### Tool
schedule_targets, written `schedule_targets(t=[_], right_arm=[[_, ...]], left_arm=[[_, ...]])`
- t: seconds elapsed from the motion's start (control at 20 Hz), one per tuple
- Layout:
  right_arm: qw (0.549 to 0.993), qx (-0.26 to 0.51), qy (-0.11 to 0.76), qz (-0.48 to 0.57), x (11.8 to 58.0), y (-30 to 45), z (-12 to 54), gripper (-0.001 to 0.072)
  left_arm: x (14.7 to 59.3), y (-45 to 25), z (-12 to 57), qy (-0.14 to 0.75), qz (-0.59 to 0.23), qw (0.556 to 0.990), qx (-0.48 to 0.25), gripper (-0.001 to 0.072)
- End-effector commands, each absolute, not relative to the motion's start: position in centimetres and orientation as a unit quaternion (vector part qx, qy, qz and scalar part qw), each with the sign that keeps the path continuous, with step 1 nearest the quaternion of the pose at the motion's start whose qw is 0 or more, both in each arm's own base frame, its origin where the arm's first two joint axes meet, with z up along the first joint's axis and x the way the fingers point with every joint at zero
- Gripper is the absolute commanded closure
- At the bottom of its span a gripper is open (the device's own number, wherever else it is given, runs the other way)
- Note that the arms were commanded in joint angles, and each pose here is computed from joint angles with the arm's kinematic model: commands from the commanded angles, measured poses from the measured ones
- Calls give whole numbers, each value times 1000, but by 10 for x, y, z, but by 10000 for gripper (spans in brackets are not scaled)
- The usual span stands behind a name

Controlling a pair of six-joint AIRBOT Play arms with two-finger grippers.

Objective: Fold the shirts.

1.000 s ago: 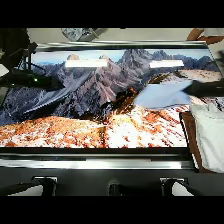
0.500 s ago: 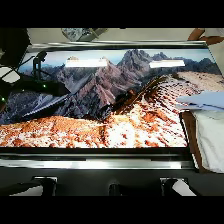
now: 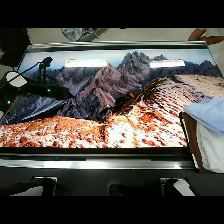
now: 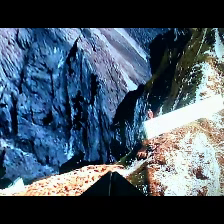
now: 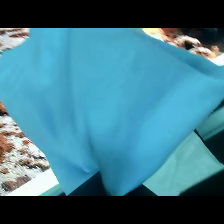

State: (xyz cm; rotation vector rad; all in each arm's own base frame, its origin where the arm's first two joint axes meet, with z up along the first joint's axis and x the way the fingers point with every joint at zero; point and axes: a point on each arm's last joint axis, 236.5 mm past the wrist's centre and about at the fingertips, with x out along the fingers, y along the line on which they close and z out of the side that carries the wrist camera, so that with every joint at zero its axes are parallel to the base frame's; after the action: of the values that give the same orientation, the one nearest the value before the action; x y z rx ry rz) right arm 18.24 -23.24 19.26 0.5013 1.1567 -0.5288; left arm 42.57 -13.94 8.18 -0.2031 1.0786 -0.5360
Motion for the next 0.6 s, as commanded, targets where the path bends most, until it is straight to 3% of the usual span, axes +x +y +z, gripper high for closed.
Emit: schedule_targets(t=[0.0, 0.25, 0.3, 0.35, 0.4, 0.55], right_arm=[[678, 252, 640, -261, 118, -212, 123, 653], [612, 308, 701, -201, 92, -159, 16, 646], [610, 309, 701, -202, 91, -159, 10, 502], [621, 301, 692, -211, 95, -166, 11, 283], [638, 276, 687, -211, 99, -177, 19, 140], [699, 166, 635, -284, 112, -243, 88, 110]], left_arm=[[426, -141, 81, 505, -252, 820, -95, 681], [423, -144, 80, 509, -256, 816, -93, 681], [421, -144, 80, 512, -258, 814, -92, 681], [420, -144, 81, 513, -259, 813, -92, 680], [419, -144, 83, 512, -260, 814, -91, 681], [421, -143, 109, 485, -262, 830, -85, 680]])
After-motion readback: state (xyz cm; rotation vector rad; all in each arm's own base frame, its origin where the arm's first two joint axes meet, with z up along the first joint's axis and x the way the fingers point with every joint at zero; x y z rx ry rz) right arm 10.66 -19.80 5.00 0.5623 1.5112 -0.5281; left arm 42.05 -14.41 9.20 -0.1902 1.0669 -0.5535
